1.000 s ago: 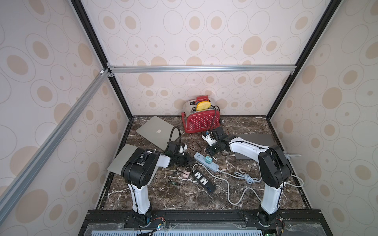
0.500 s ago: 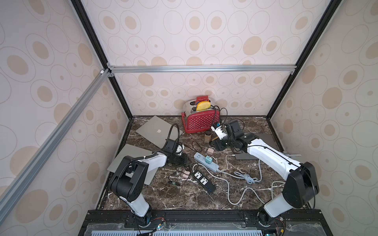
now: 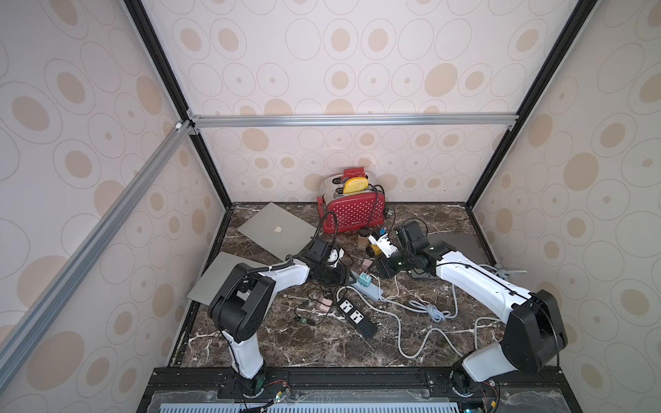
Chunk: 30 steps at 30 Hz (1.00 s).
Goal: Unplug the laptop charger
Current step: Remove the charging cable from the plug.
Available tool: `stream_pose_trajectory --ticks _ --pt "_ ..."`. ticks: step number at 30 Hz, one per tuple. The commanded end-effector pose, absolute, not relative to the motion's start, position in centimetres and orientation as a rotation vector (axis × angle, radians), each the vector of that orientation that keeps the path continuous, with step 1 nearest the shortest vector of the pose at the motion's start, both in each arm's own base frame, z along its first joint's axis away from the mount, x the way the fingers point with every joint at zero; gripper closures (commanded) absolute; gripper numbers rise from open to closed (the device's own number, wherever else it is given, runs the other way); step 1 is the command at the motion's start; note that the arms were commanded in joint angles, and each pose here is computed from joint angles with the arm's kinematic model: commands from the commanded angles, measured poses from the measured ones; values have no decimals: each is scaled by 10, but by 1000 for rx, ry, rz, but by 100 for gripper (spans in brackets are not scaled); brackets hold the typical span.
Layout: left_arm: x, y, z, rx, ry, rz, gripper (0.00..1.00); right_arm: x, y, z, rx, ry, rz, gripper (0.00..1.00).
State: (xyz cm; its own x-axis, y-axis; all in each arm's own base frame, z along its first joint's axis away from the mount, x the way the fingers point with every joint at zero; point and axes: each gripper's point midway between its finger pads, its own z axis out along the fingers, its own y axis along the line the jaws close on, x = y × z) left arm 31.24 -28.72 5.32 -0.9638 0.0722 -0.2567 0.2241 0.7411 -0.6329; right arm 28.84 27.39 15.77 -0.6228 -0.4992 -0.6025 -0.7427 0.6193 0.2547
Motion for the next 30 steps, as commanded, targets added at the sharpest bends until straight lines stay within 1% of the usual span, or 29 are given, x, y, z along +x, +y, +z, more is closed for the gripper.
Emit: stream_pose_trajectory --ticks 1,6,9,12,15,18,23,30 --pt "324 -301 75 252 2652 -1089 38 276 281 140 -1012 2417 756 49" --pt "322 -300 82 264 2645 -1079 39 276 282 128 -1014 2442 756 51" --pt "325 -303 89 265 2626 -1094 40 279 281 123 -1017 2455 738 61" --pt "329 -308 93 254 2606 -1125 40 278 281 120 -1026 2459 728 74" --pt "331 -310 96 240 2595 -1149 41 277 280 120 -1028 2458 717 81" --pt "332 -312 104 238 2583 -1156 42 276 278 120 -1036 2459 703 84" --pt "333 -313 113 258 2578 -1150 42 275 280 121 -1045 2444 688 92" --pt "329 -324 99 274 2614 -1154 42 275 284 122 -1057 2438 664 94"
